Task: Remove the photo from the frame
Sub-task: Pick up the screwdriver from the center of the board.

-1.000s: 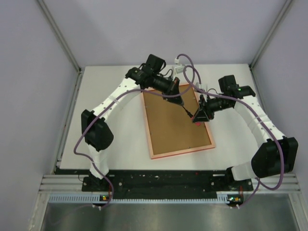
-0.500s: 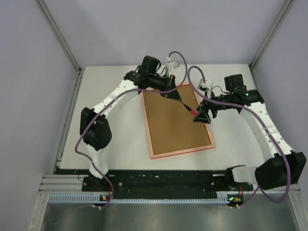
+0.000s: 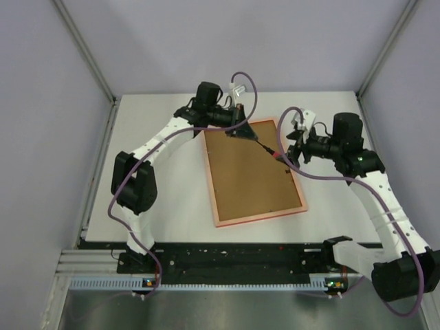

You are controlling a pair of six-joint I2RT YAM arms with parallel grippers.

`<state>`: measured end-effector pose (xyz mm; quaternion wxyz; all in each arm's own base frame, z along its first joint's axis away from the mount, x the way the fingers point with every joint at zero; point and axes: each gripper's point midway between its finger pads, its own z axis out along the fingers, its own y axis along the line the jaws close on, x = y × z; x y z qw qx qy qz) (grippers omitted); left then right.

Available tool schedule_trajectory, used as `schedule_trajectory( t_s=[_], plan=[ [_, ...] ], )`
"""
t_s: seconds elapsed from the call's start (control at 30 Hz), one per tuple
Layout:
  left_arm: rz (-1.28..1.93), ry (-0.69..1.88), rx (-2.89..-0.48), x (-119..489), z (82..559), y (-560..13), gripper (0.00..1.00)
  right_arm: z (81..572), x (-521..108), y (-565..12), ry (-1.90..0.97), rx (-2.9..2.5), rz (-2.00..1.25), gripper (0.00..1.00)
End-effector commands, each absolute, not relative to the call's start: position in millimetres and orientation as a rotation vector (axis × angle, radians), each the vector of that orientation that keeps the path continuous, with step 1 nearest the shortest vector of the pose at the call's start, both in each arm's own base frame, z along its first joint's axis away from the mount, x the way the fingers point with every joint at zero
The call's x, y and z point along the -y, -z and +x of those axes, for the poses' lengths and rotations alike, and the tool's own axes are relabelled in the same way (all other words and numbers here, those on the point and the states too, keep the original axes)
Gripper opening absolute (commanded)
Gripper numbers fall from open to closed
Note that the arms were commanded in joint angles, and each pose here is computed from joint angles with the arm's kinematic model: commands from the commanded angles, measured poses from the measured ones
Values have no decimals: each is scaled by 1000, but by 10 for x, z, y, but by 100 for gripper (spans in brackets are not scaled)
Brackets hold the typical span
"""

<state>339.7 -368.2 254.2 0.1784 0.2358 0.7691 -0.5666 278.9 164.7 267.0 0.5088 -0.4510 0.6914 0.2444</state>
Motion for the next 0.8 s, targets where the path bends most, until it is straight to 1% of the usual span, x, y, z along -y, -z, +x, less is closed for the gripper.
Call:
schedule_trajectory(
  t_s=[0.0,0.17,0.27,0.3,0.4,0.47,0.57,0.67,0.73,0.77],
  plan=[
    [749,1672,-1972,3673,3222,-3171,0,2840,-1836,-2839,-605,-1553,-1113,80],
    [746,1683,-1962,3674,3212,-3211,0,2770,-1990,-2615,-592,-1576,-1176,74],
    [745,1691,-1961,3674,3203,-3211,0,2806,-2044,-2507,-563,-1601,-1190,66],
    [746,1695,-1959,3668,3199,-3219,0,2834,-2044,-2484,-553,-1611,-1188,63],
    [748,1708,-1956,3670,3174,-3226,0,2908,-2038,-2453,-530,-1623,-1178,48],
    [744,1713,-1960,3667,3177,-3210,0,2938,-2040,-2457,-523,-1622,-1173,35],
    [747,1719,-1961,3669,3160,-3215,0,2953,-2058,-2482,-520,-1614,-1175,27],
    [747,1725,-1956,3671,3156,-3229,0,2945,-2083,-2464,-526,-1612,-1190,27],
    [746,1730,-1949,3671,3151,-3253,0,2911,-2109,-2435,-542,-1611,-1205,32],
    [747,1734,-1946,3672,3148,-3258,0,2903,-2126,-2434,-545,-1604,-1214,38]
  ],
)
